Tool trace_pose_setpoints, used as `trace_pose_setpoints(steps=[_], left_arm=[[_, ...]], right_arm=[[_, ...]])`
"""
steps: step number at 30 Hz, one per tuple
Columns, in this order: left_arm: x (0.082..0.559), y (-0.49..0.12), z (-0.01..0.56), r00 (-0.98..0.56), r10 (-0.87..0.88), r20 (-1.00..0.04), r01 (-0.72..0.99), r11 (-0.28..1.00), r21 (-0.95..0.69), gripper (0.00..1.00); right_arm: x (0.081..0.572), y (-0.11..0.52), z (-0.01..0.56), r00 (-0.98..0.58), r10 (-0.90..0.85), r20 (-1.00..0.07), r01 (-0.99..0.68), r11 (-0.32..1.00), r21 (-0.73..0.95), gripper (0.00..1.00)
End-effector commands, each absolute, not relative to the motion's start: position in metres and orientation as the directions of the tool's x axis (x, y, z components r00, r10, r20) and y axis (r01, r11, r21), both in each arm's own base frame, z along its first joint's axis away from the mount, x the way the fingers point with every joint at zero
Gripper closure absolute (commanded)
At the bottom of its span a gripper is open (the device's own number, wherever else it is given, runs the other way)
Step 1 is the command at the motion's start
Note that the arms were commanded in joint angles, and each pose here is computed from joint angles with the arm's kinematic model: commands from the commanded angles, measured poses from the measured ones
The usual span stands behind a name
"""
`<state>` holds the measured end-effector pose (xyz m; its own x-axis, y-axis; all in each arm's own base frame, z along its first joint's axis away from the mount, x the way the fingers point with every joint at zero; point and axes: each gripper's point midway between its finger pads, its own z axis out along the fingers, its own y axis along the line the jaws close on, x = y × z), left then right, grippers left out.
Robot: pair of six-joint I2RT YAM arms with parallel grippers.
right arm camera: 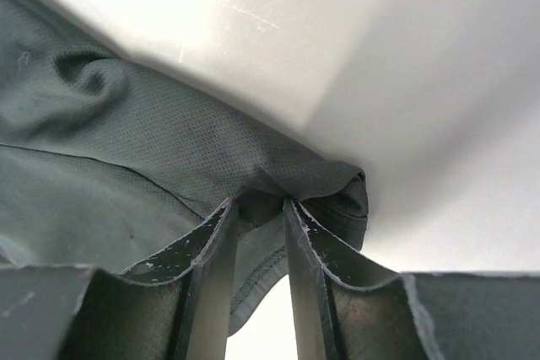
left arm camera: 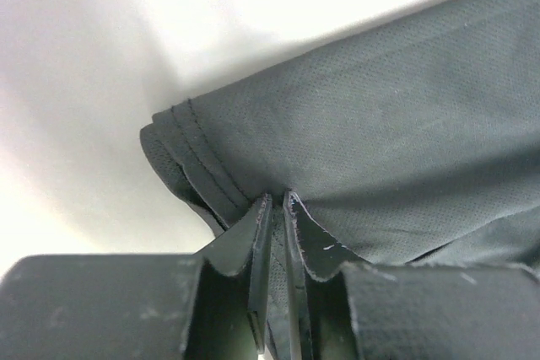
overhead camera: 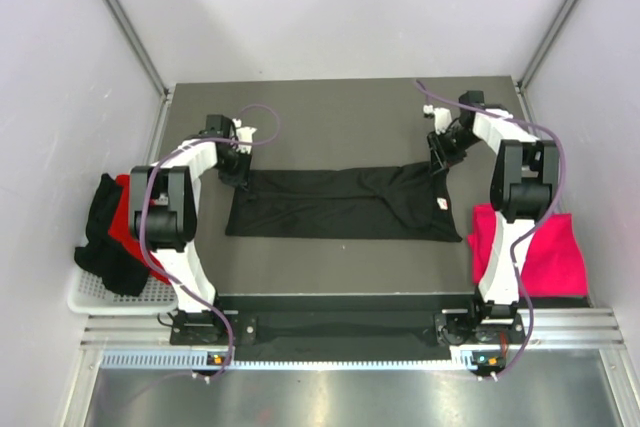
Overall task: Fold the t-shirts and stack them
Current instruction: Fold the tshirt
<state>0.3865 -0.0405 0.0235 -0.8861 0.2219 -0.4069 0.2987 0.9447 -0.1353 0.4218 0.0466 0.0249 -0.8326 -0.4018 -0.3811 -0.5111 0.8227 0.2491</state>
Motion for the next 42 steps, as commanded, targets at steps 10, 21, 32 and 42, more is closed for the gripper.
trace_pose_setpoints(steps=[10, 21, 32, 42], left_arm=[[0.418, -0.019, 0.018, -0.882, 0.200, -0.427, 0.229, 0.973, -0.018, 0.85], [0.432, -0.019, 0.039, -0.859, 0.184, -0.477, 0.216, 0.976, -0.011, 0.85], [0.429, -0.028, 0.160, -0.676, 0.187, -0.712, 0.248, 0.969, 0.019, 0.80], [0.427, -0.035, 0.146, -0.675, 0.182, -0.715, 0.269, 0.963, -0.008, 0.80]], right_arm=[[0.438, -0.006, -0.013, -0.899, -0.299, -0.319, -0.366, 0.915, 0.172, 0.69], [0.437, -0.010, -0.011, -0.917, -0.264, -0.300, -0.321, 0.934, 0.159, 0.69], [0.447, -0.025, 0.090, -0.802, -0.265, -0.536, -0.291, 0.956, -0.038, 0.67], [0.431, -0.006, 0.107, -0.749, -0.312, -0.584, -0.374, 0.927, -0.015, 0.65]])
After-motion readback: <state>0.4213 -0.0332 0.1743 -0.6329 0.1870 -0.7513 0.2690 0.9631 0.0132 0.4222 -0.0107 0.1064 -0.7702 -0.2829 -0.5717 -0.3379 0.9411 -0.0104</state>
